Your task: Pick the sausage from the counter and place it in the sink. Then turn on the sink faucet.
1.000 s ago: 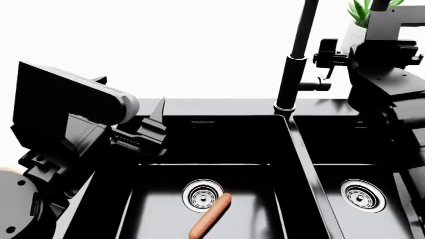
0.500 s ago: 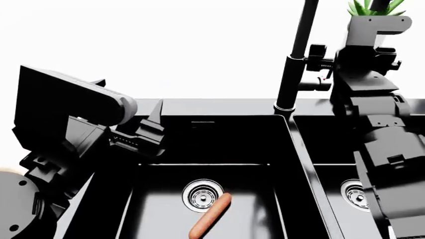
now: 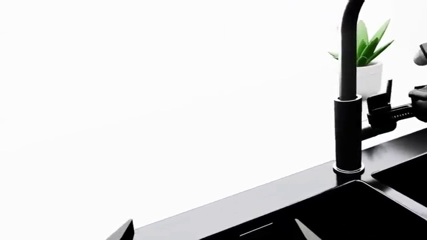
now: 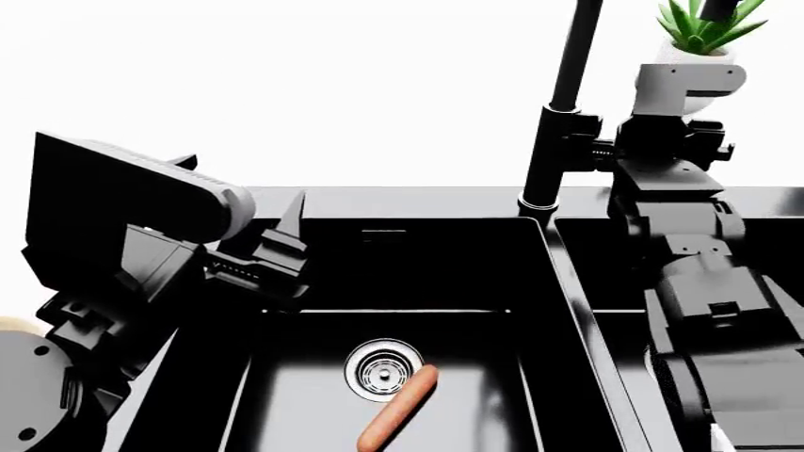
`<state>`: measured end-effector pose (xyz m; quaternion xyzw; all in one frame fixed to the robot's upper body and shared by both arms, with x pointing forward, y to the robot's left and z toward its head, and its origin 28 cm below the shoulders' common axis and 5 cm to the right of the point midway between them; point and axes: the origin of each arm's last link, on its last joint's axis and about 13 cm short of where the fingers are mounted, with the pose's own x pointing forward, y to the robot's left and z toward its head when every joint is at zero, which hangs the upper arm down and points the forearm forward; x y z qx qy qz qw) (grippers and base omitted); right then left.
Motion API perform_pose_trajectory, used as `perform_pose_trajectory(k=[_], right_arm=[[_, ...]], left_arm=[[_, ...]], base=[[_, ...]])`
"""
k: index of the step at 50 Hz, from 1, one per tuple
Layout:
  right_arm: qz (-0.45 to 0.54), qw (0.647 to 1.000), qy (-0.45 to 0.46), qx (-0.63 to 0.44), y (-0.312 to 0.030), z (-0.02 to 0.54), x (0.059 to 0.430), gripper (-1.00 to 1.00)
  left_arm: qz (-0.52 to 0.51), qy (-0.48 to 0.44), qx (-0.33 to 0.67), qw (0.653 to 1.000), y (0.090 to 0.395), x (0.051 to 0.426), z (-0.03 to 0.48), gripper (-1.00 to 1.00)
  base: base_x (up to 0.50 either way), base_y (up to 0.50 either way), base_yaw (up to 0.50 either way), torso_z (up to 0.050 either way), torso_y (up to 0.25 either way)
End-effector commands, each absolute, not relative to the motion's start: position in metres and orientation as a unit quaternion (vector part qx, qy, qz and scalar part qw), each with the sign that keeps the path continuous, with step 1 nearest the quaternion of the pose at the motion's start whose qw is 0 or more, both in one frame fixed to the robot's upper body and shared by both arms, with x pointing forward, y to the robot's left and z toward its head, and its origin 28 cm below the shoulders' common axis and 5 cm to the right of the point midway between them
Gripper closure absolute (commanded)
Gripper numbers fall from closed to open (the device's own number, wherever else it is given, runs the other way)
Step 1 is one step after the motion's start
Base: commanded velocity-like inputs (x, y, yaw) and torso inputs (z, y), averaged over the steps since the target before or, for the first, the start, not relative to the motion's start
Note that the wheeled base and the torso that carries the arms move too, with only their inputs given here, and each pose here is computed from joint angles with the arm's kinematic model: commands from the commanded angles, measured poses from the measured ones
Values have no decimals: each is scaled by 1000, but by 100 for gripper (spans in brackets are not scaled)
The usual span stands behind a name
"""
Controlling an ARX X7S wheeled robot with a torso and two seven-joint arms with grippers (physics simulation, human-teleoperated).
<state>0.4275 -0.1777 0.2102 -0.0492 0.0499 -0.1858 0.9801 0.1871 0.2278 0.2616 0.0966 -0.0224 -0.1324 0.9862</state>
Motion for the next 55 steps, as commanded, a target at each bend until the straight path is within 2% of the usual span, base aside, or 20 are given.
perform_pose_trajectory(k=[1, 17, 55], right_arm=[[-191, 979, 52, -49, -175, 206, 427, -100], [-195, 979, 42, -46, -171, 207, 429, -100], [-300, 952, 46, -30, -183, 215, 427, -100]], left_arm=[[-132, -23, 95, 986, 228, 187, 260, -100], [-128, -26, 98, 987, 230, 185, 261, -100], [-104, -31, 94, 990, 235, 183, 261, -100]], base=[[0, 0, 0, 0, 0], [0, 0, 0, 0, 0], [0, 0, 0, 0, 0]])
